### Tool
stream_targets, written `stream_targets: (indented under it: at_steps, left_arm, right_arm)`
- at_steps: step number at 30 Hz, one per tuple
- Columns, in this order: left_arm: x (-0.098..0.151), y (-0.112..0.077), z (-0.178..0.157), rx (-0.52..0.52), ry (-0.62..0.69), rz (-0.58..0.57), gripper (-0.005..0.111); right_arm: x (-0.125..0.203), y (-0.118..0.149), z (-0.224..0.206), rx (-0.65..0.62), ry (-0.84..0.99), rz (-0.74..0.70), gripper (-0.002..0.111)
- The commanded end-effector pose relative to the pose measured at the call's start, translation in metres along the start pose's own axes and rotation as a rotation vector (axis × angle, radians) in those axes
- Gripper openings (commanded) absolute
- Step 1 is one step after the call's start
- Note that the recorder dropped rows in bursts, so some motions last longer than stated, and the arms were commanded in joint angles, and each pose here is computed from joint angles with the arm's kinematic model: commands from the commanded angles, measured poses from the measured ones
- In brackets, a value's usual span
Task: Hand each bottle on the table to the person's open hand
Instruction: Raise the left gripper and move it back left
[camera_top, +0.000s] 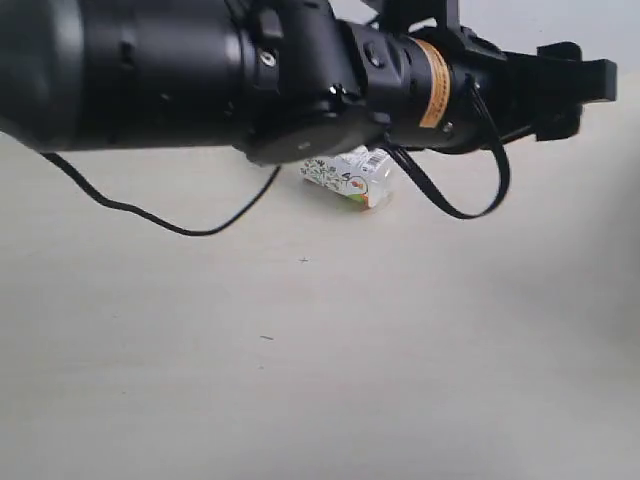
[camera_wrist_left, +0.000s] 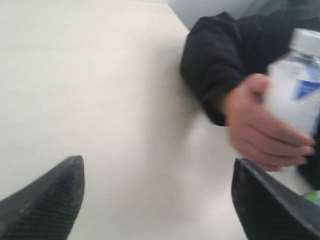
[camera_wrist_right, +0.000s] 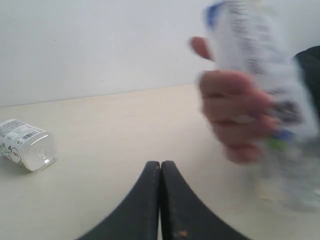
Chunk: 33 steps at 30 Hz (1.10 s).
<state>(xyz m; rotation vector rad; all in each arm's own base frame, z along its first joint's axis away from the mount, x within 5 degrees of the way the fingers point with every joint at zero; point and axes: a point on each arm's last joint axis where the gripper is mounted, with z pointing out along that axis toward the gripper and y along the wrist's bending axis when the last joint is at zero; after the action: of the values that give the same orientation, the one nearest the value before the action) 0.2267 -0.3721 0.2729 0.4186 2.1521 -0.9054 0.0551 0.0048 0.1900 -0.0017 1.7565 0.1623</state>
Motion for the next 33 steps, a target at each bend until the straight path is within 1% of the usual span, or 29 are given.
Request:
stream_targets:
  at_steps: [1, 4, 5, 7, 8, 11, 13, 14, 16, 19, 21, 24, 25, 26, 28, 30, 33]
  left_arm:
    - [-0.014, 0.013, -0.036, -0.263, 0.075, 0.238, 0.075]
    - [-0.013, 0.028, -0.054, -0.447, 0.197, 0.377, 0.063]
    - [-0.013, 0.032, -0.06, -0.499, 0.243, 0.426, 0.056]
    - [-0.012, 0.04, -0.068, -0.589, 0.322, 0.506, 0.04]
    - [-0.012, 0.044, -0.072, -0.643, 0.356, 0.535, 0.031]
    - [-0.012, 0.054, -0.082, -0.778, 0.425, 0.576, 0.0]
    - [-0.011, 0.058, -0.088, -0.84, 0.488, 0.61, 0.0]
    - [-0.011, 0.058, -0.088, -0.841, 0.508, 0.638, 0.0]
    - [-0.01, 0.058, -0.088, -0.824, 0.536, 0.681, 0.0]
    - [-0.013, 0.063, -0.094, -0.79, 0.576, 0.658, 0.0]
    - [-0.02, 0.068, -0.098, -0.693, 0.587, 0.609, 0.0]
    - [-0.033, 0.077, -0.107, -0.48, 0.572, 0.52, 0.0]
    - [-0.037, 0.083, -0.111, -0.411, 0.571, 0.491, 0.0]
    - [-0.039, 0.089, -0.115, -0.359, 0.575, 0.45, 0.0]
    - [-0.045, 0.102, -0.126, -0.268, 0.579, 0.414, 0.0]
    - [-0.048, 0.115, -0.136, -0.219, 0.571, 0.373, 0.0]
    - [-0.051, 0.138, -0.153, -0.197, 0.534, 0.304, 0.0]
  right_arm:
    - [0.0, 0.0, 0.0, -0.004, -0.009, -0.004, 0.0]
    - [0.0, 0.0, 0.0, -0.004, -0.009, -0.004, 0.0]
    - [0.0, 0.0, 0.0, -0.004, -0.009, -0.004, 0.0]
    - [0.0, 0.0, 0.0, -0.004, -0.009, -0.004, 0.0]
    - [0.0, 0.0, 0.0, -0.004, -0.009, -0.004, 0.0]
    - [0.0, 0.0, 0.0, -0.004, -0.009, -0.004, 0.0]
    - [0.0, 0.0, 0.0, -0.004, -0.009, -0.004, 0.0]
    - [0.0, 0.0, 0.0, -0.004, -0.009, -0.004, 0.0]
    - [0.0, 0.0, 0.0, -0.004, -0.009, -0.004, 0.0]
    - [0.0, 0.0, 0.0, -0.004, -0.009, -0.004, 0.0]
    - [0.0, 0.0, 0.0, -0.004, -0.009, -0.004, 0.0]
    - [0.0, 0.0, 0.0, -0.004, -0.009, -0.004, 0.0]
    - [0.0, 0.0, 0.0, -0.004, -0.009, -0.004, 0.0]
    - [0.0, 0.0, 0.0, -0.004, -0.009, -0.004, 0.0]
    - [0.0, 0.0, 0.0, -0.004, -0.009, -0.004, 0.0]
    - [0.0, 0.0, 0.0, -0.004, -0.009, -0.004, 0.0]
    - [0.0, 0.0, 0.0, -0.004, -0.009, -0.004, 0.0]
